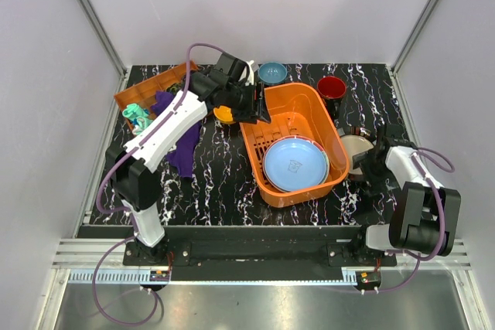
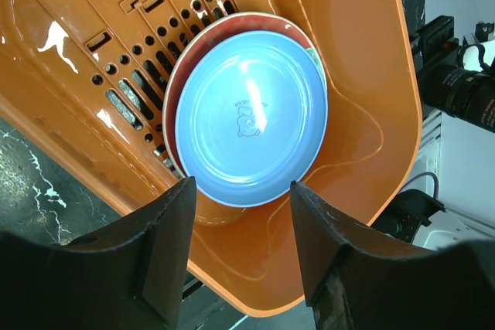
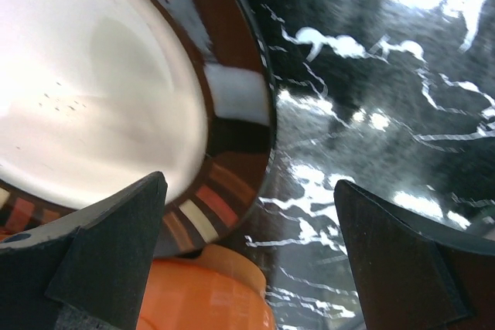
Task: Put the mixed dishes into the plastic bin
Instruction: Pick up the plate at the center of the board.
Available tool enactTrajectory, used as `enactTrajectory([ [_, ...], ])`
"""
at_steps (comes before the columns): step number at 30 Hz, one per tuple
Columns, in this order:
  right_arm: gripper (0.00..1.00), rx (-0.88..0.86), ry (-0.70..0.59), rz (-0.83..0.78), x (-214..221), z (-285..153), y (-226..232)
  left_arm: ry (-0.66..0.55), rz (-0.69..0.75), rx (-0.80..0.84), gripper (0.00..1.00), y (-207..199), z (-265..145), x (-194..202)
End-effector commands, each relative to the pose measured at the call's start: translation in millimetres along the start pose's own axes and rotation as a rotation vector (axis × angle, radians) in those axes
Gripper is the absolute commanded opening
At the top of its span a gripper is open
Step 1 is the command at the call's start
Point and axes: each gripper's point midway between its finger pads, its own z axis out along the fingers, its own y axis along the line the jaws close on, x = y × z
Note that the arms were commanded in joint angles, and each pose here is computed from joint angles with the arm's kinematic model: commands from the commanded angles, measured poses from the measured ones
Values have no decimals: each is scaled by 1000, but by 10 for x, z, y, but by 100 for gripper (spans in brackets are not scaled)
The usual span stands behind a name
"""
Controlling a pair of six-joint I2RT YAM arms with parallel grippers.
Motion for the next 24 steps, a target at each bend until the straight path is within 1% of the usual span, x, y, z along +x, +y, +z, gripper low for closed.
enactTrajectory([
  [1, 100, -55, -57, 38, -104, 100, 114, -65, 25, 38, 55, -131, -193, -81],
  [7, 100, -90, -37, 76, 6, 264, 88, -58, 27, 31, 55, -103, -187, -41],
  [11, 100, -144, -70, 98, -36, 237, 132, -50, 27, 32, 55, -89, -189, -13],
  [24, 100, -198, -73, 121, -62, 264, 234, -52, 31, 27, 55, -72, -199, 3],
])
